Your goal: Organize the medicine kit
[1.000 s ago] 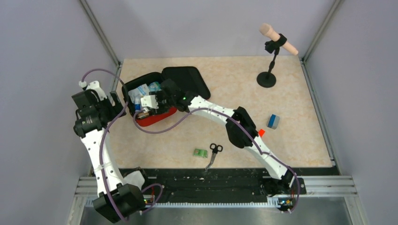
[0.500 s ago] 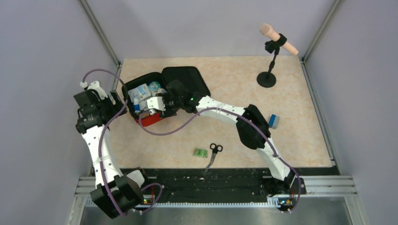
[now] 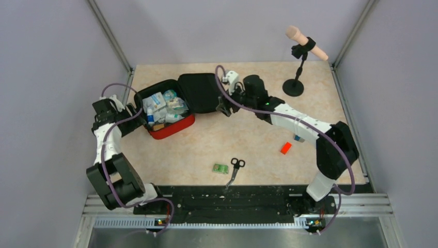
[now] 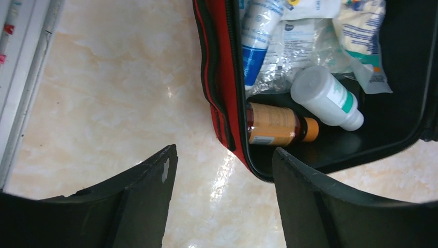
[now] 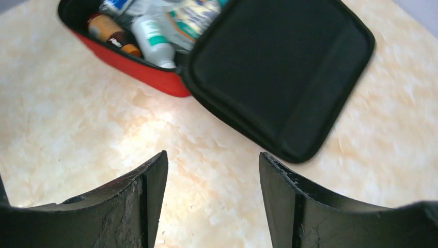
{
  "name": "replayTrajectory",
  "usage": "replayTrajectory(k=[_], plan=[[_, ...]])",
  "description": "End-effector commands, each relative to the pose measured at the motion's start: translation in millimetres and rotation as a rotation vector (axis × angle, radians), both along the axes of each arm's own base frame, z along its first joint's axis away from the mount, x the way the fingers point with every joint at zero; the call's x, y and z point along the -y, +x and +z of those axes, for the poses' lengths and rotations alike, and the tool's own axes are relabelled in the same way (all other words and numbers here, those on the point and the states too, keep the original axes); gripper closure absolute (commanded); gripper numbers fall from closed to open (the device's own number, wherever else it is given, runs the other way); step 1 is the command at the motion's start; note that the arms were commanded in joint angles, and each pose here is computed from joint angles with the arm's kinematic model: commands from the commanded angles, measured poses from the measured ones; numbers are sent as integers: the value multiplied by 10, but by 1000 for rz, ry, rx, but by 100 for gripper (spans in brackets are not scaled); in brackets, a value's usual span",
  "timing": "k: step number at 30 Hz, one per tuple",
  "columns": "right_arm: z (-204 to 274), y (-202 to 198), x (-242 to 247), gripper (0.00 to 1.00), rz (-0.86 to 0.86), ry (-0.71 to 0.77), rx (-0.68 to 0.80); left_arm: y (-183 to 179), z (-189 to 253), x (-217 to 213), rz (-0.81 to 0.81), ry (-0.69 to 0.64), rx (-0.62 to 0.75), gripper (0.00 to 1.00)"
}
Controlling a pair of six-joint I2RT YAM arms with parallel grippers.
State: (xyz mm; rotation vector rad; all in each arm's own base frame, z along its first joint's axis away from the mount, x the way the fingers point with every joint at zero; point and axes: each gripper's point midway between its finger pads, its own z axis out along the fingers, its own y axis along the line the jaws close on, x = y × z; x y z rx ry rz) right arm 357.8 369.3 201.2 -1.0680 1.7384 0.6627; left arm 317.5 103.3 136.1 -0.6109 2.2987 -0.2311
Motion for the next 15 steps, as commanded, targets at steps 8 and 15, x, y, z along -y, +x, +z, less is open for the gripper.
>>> replayTrajectory(k=[8,15], plan=[[24,49,911,32,-230,230,-295,342,258,142,-114,101,131,30],[-333,-418,1192,35,-101,78,-402,307,707,1531,-706,176,352,31]])
